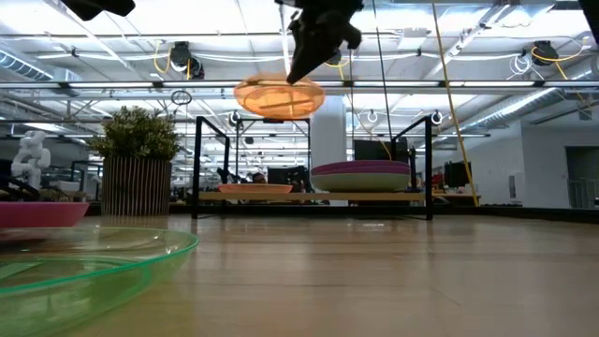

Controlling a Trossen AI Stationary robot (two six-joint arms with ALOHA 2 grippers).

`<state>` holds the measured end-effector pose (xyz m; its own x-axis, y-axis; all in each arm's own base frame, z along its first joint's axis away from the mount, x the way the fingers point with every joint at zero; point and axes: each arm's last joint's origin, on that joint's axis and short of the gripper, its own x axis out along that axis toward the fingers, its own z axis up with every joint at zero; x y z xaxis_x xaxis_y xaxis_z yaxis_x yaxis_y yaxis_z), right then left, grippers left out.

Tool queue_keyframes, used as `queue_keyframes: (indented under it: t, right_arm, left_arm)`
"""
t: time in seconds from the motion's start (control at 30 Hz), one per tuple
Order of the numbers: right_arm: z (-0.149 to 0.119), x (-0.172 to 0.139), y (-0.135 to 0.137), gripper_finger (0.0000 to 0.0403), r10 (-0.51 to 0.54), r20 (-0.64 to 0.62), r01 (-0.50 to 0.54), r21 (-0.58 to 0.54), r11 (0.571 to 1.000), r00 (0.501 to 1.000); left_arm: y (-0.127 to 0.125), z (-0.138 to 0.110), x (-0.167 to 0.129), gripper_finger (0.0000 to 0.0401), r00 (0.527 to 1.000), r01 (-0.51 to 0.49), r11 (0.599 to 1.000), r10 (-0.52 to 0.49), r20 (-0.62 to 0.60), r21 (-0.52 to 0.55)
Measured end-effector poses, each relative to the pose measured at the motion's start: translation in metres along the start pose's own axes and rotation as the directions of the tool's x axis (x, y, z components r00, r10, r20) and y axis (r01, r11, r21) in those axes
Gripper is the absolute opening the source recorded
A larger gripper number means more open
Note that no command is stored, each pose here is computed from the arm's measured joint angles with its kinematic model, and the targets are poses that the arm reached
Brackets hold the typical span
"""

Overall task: Place and stack plates onto a shelf
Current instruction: Stack the transparent orange plate on top of the transparent green plate on the shelf

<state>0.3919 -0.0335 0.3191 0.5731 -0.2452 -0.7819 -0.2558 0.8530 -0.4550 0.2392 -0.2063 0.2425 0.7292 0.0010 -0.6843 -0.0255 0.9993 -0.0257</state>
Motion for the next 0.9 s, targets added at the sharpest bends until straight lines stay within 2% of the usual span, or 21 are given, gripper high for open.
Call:
queue_keyframes:
  t: [0.1, 0.6, 0.9]
  right_arm:
    - [-0.010, 0.010, -0.011, 0.0000, 0.026, 0.039, -0.025, -0.006, 1.000, 0.999]
    - [-0.053, 0.058, -0.047, 0.0000, -0.012, 0.245, 0.018, -0.021, 1.000, 0.969]
    - [-0.075, 0.076, -0.055, 0.0000, -0.017, 0.286, 0.018, 0.001, 1.000, 0.958]
  left_arm:
    - [-0.001, -0.001, -0.001, 0.0129, 1.000, 0.002, 1.000, -0.002, 0.001, -0.006]
    - [0.001, 0.001, 0.000, 0.0129, 0.999, -0.041, 0.999, 0.041, 0.030, -0.019]
    - [0.003, 0.002, 0.001, 0.0129, 0.998, -0.047, 0.999, 0.048, 0.030, -0.012]
